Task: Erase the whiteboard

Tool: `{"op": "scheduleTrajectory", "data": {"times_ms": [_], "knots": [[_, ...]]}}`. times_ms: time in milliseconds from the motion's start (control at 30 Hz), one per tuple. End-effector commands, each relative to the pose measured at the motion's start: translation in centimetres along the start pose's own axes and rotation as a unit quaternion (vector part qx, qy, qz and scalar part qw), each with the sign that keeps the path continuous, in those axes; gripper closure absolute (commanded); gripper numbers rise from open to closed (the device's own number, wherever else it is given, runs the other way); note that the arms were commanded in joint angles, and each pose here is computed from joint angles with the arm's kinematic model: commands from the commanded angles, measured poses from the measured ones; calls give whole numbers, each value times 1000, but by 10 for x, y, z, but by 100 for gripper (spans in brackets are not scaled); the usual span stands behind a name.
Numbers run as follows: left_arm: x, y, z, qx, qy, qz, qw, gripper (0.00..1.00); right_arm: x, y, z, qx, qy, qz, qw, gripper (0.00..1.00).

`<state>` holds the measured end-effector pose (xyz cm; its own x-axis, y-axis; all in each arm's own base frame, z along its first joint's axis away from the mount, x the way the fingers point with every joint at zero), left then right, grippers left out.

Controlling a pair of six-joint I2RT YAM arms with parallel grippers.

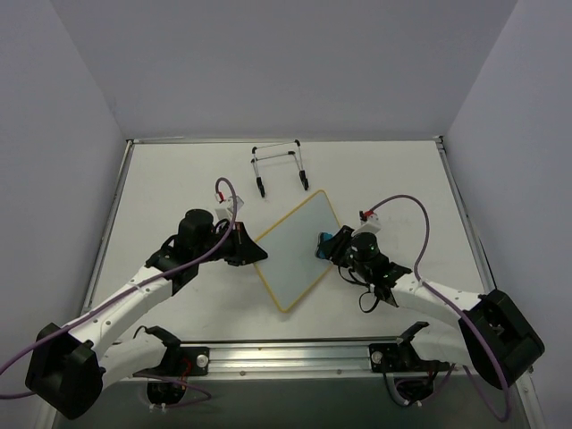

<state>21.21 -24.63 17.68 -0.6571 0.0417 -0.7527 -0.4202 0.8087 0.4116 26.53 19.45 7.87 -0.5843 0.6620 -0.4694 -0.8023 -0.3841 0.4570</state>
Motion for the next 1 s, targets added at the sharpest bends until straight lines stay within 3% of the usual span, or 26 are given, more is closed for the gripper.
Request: {"op": "scheduleTrajectory", "data": {"times_ms": [0, 300, 467, 967], "knots": [[-21, 6, -33, 68, -27, -18, 997, 98, -2, -9, -33, 74, 1, 23, 997, 100], [-19, 7, -34, 69, -30, -16, 997, 98, 10, -9, -89, 158, -30, 42, 986, 100], [-18, 7, -33, 70, -30, -15, 997, 98, 4, -12, -95, 159, -47, 48, 985, 100], [-16, 8, -34, 73, -28, -14, 997, 98, -37, -22, 11, -4, -36, 32, 999, 100]]}}
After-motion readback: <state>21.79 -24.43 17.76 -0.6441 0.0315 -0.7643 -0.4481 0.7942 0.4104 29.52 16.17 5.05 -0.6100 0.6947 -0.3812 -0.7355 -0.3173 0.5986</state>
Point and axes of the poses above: each gripper's point midway between its finger pads, its own y axis back along the fingers, its own z axis along the line the jaws close on, x = y × z, the point moved 1 cm from there along y, back along the fingers, and after that the axes turned 15 degrees about -y, right-handed, at the moved point
